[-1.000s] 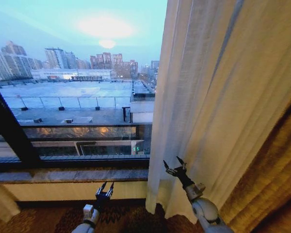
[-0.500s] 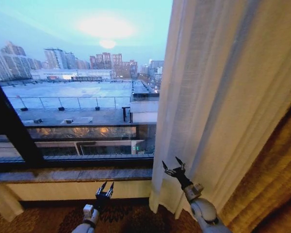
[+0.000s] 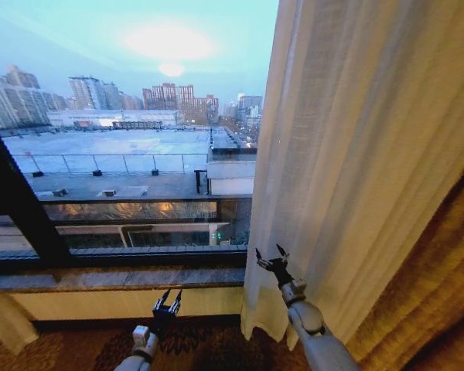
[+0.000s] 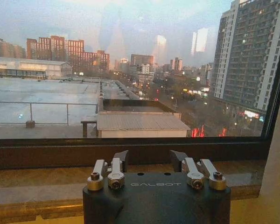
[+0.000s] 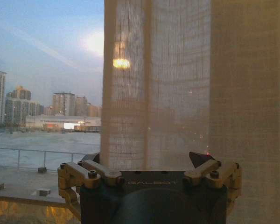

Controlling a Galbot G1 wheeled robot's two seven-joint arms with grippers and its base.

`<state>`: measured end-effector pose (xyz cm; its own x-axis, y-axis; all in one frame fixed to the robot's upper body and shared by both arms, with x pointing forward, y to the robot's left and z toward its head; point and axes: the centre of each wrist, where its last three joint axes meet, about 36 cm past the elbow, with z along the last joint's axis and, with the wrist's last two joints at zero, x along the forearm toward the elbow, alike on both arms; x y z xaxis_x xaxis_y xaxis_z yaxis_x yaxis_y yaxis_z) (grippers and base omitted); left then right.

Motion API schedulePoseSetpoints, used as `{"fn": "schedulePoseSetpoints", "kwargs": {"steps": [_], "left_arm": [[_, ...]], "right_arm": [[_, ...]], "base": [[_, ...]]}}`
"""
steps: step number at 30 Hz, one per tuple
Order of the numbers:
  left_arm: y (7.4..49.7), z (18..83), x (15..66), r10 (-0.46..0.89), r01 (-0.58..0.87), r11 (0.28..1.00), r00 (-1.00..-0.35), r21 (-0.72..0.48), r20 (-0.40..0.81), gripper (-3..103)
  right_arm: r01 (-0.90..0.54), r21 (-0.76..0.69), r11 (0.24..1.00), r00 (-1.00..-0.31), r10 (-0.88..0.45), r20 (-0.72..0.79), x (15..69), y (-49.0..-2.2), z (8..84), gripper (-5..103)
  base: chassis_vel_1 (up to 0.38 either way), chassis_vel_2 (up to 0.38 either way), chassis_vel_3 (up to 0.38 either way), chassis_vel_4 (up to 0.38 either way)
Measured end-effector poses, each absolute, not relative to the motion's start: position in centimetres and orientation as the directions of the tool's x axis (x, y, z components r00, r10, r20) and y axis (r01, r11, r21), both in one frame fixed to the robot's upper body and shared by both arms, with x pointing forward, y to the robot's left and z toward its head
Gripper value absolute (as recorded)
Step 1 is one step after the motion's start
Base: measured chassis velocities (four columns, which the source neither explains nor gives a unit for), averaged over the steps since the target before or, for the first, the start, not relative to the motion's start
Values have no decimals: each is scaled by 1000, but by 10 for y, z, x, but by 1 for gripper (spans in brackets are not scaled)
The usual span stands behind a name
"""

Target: Open the curtains by pulling them apart, changing their state from closed to fully open.

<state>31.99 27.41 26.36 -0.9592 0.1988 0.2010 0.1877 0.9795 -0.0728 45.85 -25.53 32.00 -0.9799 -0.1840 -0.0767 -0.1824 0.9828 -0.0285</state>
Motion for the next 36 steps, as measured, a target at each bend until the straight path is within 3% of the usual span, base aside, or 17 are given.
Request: {"fn": "schedulePoseSetpoints", "kwargs": {"steps": [9,12,14,17,22,30,32,35,36], "left_arm": [[274,264,320,199,188,980,-959,-73,201,50],[274,264,320,199,188,980,-959,-73,201,50],[274,264,320,199,188,980,-959,-73,201,50],[274,264,320,199,188,980,-959,-73,201,50],[274,264,320,199,188,980,-959,-73,201,50],[274,264,320,199,188,980,-959,-73,201,50],[274,264,320,199,188,980,-959,-73,201,50],[274,264,320,199,188,980,-959,-73,201,50],[274,264,320,199,188,980,-959,-73,201,50]], "right_arm": [[-191,-53,980,-980,-193,-44,473,-251,310,101],[-189,-64,980,-981,-191,-40,472,-254,309,87],[-187,-66,980,-981,-190,-39,472,-255,308,87],[-186,-71,980,-981,-189,-43,470,-257,310,71],[-188,-70,980,-981,-191,-46,468,-257,311,59],[-215,-56,975,-975,-218,-48,465,-253,310,21],[-217,-55,975,-974,-220,-48,465,-252,309,21],[-217,-52,975,-975,-219,-43,465,-255,306,5],[-217,-52,975,-975,-219,-43,465,-255,306,5]], "base": [[0,0,0,0],[0,0,0,0],[0,0,0,0],[0,0,0,0],[0,0,0,0],[0,0,0,0],[0,0,0,0],[0,0,0,0],[0,0,0,0]]}}
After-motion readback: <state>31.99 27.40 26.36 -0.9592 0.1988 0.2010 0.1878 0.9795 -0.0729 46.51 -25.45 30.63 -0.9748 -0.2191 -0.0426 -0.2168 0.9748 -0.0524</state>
